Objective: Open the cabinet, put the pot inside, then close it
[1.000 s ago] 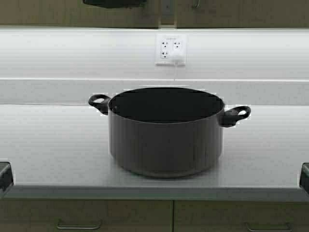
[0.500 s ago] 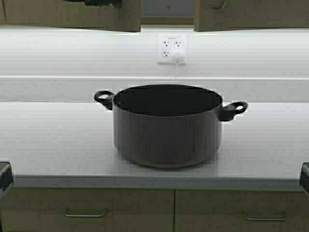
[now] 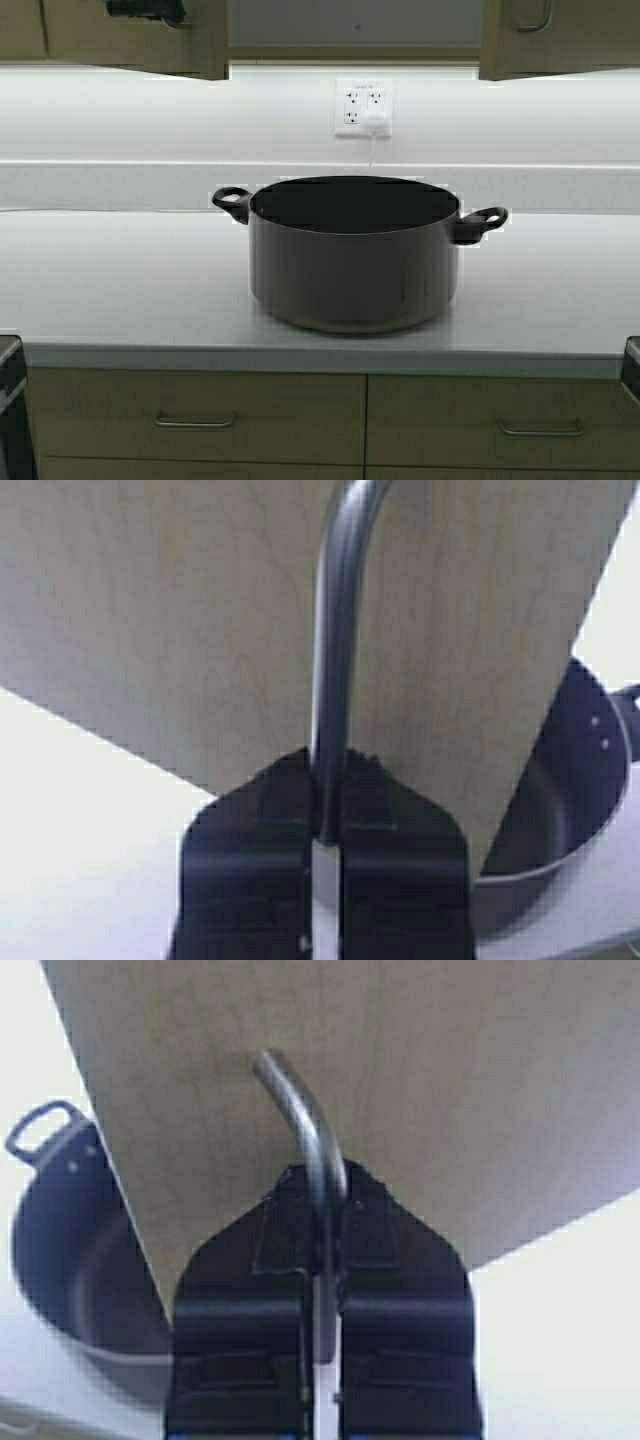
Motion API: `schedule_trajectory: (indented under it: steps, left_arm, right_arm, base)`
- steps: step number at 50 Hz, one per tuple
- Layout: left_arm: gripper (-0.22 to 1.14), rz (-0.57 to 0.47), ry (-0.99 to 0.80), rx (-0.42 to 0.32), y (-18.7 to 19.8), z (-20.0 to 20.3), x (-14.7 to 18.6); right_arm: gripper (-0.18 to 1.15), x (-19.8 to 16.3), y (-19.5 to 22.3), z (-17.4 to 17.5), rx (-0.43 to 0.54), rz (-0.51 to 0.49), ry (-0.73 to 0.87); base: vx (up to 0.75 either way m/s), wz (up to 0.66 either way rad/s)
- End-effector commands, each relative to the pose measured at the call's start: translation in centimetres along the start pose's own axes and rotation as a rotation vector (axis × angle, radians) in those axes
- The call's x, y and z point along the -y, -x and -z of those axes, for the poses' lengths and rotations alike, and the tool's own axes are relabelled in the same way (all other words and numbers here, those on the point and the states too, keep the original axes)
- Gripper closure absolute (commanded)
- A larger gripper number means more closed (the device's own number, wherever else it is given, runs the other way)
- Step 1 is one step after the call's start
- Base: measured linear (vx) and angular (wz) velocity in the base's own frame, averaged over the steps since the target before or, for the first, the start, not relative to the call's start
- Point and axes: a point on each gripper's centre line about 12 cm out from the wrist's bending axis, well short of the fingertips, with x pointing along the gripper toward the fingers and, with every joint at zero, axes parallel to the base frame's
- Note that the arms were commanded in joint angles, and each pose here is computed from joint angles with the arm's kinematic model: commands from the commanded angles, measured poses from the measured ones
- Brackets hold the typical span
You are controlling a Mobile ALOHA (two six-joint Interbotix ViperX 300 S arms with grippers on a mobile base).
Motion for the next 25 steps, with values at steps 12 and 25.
schedule_trajectory:
  steps: [12, 25]
  left_arm:
    - [0.74, -0.056, 0.025, 0.023, 0.3, -1.4, -1.9]
    - [-0.17, -0.051, 0.001, -0.011, 0.4, -0.7, -2.0]
  right_arm:
    - [0.56, 1.2, -0.1, 0.7, -0.079, 0.015, -0.008]
    - [-0.05, 2.3, 1.2, 1.0, -0.154, 0.026, -0.082]
  base:
    - [-0.10, 0.01]
    - [-0.05, 0.02]
